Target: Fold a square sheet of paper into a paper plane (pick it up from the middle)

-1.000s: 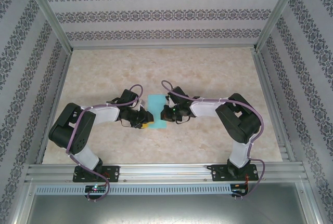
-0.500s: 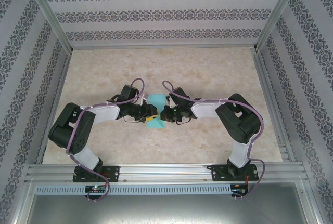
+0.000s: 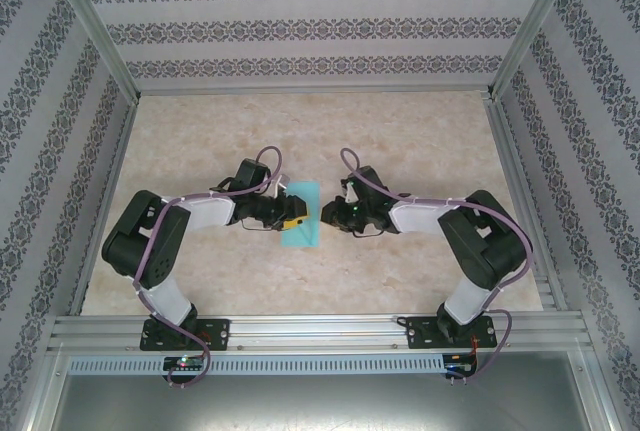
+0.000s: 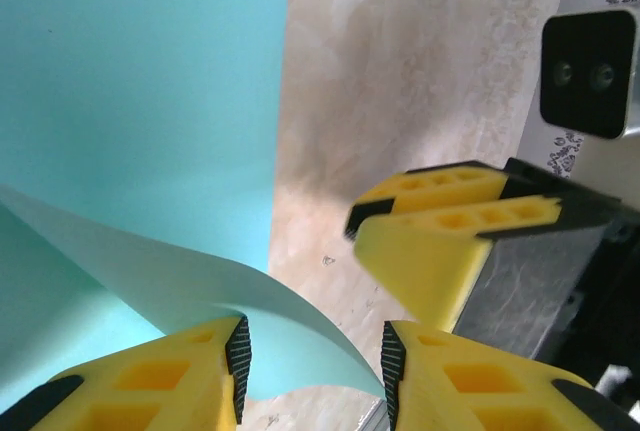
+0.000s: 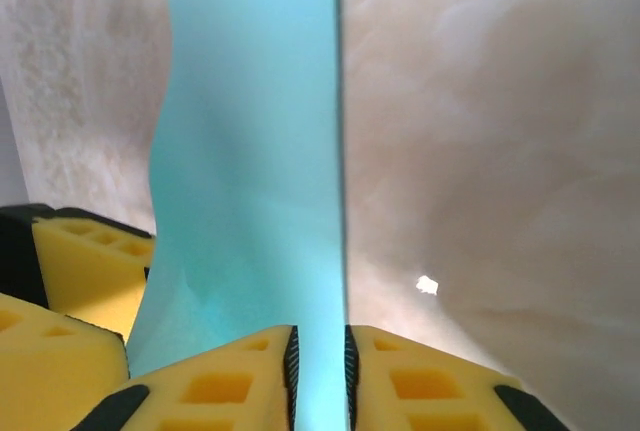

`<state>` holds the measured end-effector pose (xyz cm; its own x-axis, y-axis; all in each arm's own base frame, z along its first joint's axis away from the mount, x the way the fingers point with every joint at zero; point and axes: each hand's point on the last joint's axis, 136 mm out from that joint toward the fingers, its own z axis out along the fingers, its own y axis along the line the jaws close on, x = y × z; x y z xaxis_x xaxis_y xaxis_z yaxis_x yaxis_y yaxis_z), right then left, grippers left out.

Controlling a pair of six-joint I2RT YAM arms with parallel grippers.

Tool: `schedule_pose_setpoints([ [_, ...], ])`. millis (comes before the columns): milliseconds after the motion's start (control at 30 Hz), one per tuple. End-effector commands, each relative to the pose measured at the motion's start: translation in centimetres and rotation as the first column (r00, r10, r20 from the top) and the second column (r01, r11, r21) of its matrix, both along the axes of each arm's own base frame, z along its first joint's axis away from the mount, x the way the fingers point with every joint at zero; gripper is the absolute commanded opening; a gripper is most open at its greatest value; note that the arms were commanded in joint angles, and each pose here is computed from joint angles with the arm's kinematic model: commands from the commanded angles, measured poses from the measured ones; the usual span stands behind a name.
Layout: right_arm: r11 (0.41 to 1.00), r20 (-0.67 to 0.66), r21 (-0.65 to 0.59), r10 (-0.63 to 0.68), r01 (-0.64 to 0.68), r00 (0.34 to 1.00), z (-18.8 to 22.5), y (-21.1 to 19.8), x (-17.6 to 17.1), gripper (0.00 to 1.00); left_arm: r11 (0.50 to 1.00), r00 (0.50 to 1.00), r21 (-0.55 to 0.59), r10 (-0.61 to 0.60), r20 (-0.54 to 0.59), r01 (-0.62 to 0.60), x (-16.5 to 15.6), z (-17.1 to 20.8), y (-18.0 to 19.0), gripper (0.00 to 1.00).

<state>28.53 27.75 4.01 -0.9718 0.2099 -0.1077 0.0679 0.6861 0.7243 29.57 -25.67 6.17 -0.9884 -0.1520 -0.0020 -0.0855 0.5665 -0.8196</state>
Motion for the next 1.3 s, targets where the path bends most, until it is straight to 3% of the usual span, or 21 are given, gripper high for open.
schedule_pose_setpoints([
  [0,0.999,0.050,0.020,-0.026,0.025,0.998,1.0,-0.5,0.7,0.28,0.999,0.998,-0.037,-0.029,0.063,0.031,0.9,1.5,-1.1,0.43],
  [400,0.996,0.147,0.058,0.061,-0.070,0.987,2.4,1.1,-0.2,0.41,0.999,0.998,-0.031,-0.022,0.053,0.023,0.8,0.8,-1.0,0.55],
  [533,0.995,0.150,0.056,0.076,-0.085,0.986,2.2,1.6,-0.3,0.42,0.999,0.999,-0.027,-0.019,0.049,0.020,0.8,0.6,-0.9,0.55],
  [633,0.994,0.151,0.067,0.078,-0.089,0.986,2.2,1.8,-0.2,0.42,1.000,0.999,-0.022,-0.018,0.047,0.019,0.8,0.5,-0.8,0.49],
  [1033,0.988,0.167,0.096,0.105,-0.122,0.980,2.6,3.2,0.9,0.29,1.000,0.999,-0.011,-0.021,0.040,0.022,0.7,0.5,-0.7,0.40],
  [1267,0.989,0.160,0.077,0.110,-0.124,0.981,1.9,2.9,1.3,0.11,1.000,0.999,-0.015,-0.026,0.042,0.027,0.7,0.7,-0.8,0.37],
])
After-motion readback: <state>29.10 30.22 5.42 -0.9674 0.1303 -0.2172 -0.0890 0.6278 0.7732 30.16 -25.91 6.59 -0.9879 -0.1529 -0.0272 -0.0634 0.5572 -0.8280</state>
